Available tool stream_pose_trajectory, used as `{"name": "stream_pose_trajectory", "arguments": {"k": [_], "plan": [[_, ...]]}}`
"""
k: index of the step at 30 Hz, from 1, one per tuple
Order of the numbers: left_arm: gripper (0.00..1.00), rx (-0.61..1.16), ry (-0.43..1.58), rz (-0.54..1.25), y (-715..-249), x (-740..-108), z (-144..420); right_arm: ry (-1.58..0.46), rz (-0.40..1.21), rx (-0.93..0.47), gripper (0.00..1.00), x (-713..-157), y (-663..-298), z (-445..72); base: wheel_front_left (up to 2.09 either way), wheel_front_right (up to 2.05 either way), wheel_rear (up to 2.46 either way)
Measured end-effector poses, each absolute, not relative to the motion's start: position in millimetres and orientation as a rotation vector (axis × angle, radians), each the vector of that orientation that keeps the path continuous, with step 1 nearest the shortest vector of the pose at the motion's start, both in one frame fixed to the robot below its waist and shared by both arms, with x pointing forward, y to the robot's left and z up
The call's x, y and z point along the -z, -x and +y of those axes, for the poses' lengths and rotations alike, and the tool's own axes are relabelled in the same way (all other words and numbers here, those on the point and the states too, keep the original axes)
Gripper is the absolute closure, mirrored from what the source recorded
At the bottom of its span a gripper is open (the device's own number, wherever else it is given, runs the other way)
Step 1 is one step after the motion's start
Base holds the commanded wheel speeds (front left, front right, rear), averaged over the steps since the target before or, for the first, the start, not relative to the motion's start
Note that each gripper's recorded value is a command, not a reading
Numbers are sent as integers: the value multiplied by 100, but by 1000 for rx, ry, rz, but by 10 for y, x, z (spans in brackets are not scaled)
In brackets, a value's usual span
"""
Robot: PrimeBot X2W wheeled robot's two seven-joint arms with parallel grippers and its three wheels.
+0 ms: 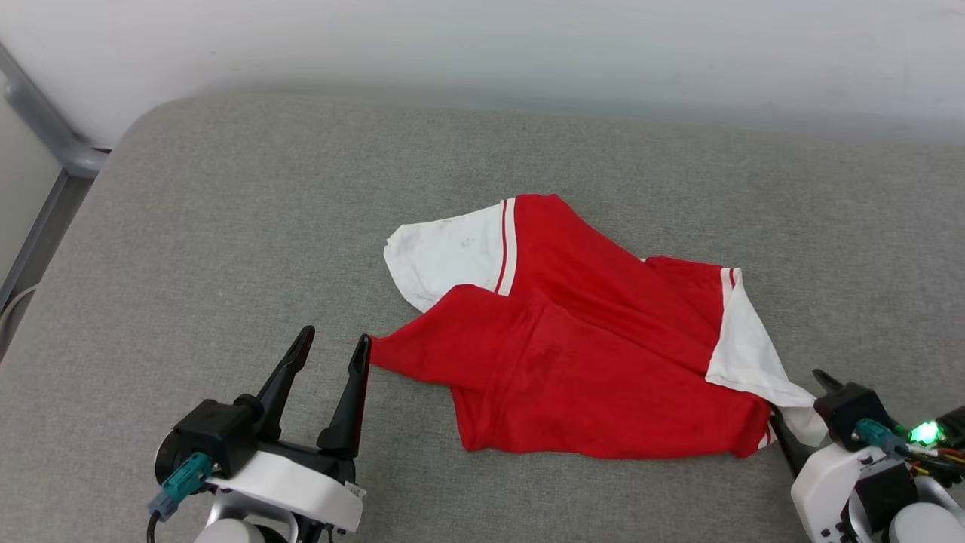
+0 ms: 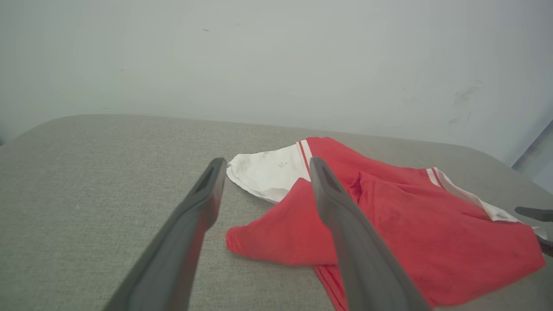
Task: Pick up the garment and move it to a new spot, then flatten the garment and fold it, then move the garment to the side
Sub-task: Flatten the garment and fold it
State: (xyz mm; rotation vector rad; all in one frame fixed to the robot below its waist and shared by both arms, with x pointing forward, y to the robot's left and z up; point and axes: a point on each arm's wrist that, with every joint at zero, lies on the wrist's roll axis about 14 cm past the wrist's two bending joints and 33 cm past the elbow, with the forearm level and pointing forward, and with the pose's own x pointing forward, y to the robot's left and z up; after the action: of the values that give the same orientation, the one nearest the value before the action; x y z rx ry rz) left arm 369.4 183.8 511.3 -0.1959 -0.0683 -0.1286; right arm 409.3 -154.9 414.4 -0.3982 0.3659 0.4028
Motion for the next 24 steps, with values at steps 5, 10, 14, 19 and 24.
{"name": "stream_pose_trajectory", "arguments": {"k": [5, 10, 14, 19, 24], "plan": [[0, 118, 191, -51, -3702, -5052, 1873, 374, 349, -408, 14, -4126, -4241, -1473, 0, 0, 0], [0, 113, 193, -44, -3683, -5025, 1889, 297, 327, -360, 100, -4187, -4322, -1517, 0, 0, 0], [0, 113, 190, -47, -3664, -5036, 1887, 185, 304, -298, 100, -4283, -4357, -1567, 0, 0, 0], [0, 124, 191, -47, -3680, -5032, 1860, -43, 299, -161, 100, -4383, -4452, -1788, 0, 0, 0], [0, 134, 193, -17, -3729, -4936, 1828, -335, 384, 18, 100, -4238, -4554, -2150, 0, 0, 0]]}}
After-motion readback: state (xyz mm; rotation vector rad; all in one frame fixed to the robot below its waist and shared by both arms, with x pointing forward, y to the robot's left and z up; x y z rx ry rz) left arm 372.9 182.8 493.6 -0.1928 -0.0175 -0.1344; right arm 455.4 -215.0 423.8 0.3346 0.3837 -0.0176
